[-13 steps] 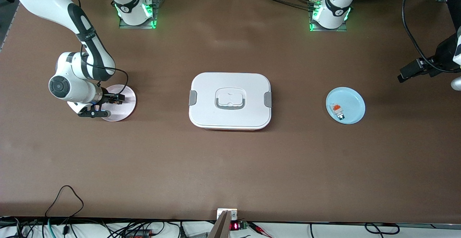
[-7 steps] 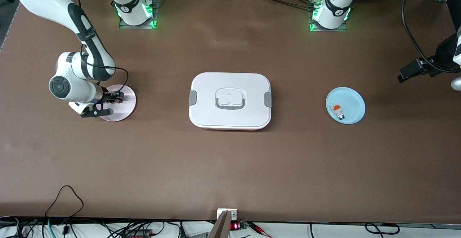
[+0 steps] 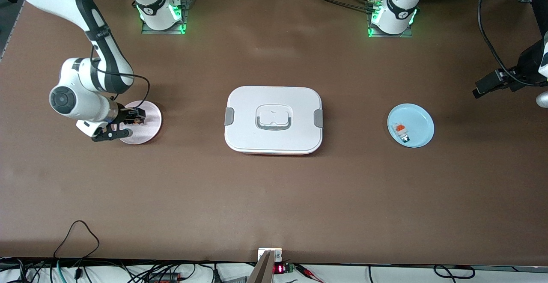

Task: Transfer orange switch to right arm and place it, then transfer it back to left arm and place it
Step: 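Close the right gripper around the switch on the white plate, then lift the orange-black switch with the right gripper and carry it over the box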

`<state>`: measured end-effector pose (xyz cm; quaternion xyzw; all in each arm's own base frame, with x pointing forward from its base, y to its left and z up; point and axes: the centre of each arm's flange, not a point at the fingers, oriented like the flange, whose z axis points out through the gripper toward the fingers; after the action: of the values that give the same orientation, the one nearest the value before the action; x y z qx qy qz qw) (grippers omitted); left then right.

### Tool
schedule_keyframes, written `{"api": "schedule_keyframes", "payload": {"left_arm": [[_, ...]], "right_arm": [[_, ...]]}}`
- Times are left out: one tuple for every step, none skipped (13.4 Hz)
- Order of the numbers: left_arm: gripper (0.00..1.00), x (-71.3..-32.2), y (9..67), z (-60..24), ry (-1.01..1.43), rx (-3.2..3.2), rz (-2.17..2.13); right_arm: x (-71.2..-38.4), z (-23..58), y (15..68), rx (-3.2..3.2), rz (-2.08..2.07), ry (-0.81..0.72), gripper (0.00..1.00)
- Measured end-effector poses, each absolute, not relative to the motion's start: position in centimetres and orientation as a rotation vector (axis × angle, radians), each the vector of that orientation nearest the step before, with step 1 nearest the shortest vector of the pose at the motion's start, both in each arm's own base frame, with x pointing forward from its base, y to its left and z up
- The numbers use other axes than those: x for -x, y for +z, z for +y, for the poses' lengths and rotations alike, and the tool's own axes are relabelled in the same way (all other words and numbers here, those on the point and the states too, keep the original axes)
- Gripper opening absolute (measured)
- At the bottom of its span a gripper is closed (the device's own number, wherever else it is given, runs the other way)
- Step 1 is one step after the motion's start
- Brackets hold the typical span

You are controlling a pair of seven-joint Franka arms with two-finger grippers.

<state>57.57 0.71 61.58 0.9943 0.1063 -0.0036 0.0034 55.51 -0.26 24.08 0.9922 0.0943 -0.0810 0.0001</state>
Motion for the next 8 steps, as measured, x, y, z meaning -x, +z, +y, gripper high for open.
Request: {"api": "schedule_keyframes", "payload": {"left_arm": [[0.99,-57.6,61.6,0.7,-0.011,-3.117,0.333],[0.99,-57.6,61.6,0.7,-0.011,-3.117,0.334],[0.99,-57.6,61.6,1.1,-0.011,-3.116,0.343],[0.99,-57.6,61.6,1.5,-0.011,-3.115,0.356],[0.99,-57.5,61.6,2.2,-0.011,-3.112,0.373],[0.99,-57.5,61.6,2.7,-0.011,-3.111,0.388],[0.99,-57.5,61.6,3.1,-0.012,-3.109,0.398],[0.99,-57.5,61.6,3.2,-0.012,-3.109,0.401]], "right_arm": [[-55.9,0.8,26.0,-3.118,0.326,-0.202,0.72],[-56.2,2.0,28.1,-3.118,0.358,-0.15,0.72],[-56.5,3.6,31.6,-3.125,0.388,-0.077,0.72],[-56.6,4.4,33.4,-3.137,0.406,-0.046,0.72],[-56.8,5.3,35.5,-3.167,0.456,-0.014,0.72],[-57.1,6.1,37.8,-3.199,0.523,0.029,0.72],[-57.6,6.7,40.1,-3.222,0.609,0.094,0.72],[-58.0,7.3,42.2,-3.228,0.698,0.152,0.72]]}}
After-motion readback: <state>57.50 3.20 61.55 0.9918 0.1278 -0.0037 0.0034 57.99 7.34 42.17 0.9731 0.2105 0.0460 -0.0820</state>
